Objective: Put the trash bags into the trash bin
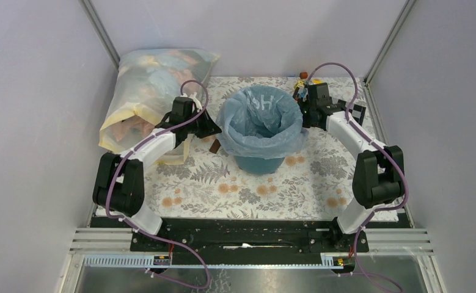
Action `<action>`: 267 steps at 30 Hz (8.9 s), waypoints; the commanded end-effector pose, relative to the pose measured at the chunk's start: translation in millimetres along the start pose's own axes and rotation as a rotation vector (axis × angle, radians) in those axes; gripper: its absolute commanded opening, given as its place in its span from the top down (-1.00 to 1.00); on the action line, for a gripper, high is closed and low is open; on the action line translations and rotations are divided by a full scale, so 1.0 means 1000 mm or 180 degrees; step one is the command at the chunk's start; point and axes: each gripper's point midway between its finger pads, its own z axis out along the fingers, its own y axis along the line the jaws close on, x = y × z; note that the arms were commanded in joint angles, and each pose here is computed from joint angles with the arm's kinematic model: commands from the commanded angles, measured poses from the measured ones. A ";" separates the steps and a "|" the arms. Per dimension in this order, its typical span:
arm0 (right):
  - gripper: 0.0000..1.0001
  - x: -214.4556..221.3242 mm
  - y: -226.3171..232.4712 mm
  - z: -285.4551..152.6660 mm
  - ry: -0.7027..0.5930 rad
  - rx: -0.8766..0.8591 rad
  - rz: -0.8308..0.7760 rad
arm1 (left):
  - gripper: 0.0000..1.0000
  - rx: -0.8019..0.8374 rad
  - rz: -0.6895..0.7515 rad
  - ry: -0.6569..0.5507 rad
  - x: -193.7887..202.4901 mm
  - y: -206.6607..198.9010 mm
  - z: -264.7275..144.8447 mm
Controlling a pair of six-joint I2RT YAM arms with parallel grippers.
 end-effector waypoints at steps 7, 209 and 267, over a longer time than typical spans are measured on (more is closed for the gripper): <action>0.03 0.004 -0.015 -0.031 -0.0458 0.0110 0.0163 | 0.89 0.0274 0.0133 -0.0293 -0.022 -0.029 -0.017; 1.00 0.207 0.071 0.054 0.1870 0.0280 -0.1782 | 0.50 0.0428 0.0371 -0.0244 0.029 -0.042 -0.041; 0.85 0.060 0.134 -0.054 0.0415 0.0165 -0.1559 | 0.12 0.0212 0.0323 -0.0209 0.046 -0.010 -0.022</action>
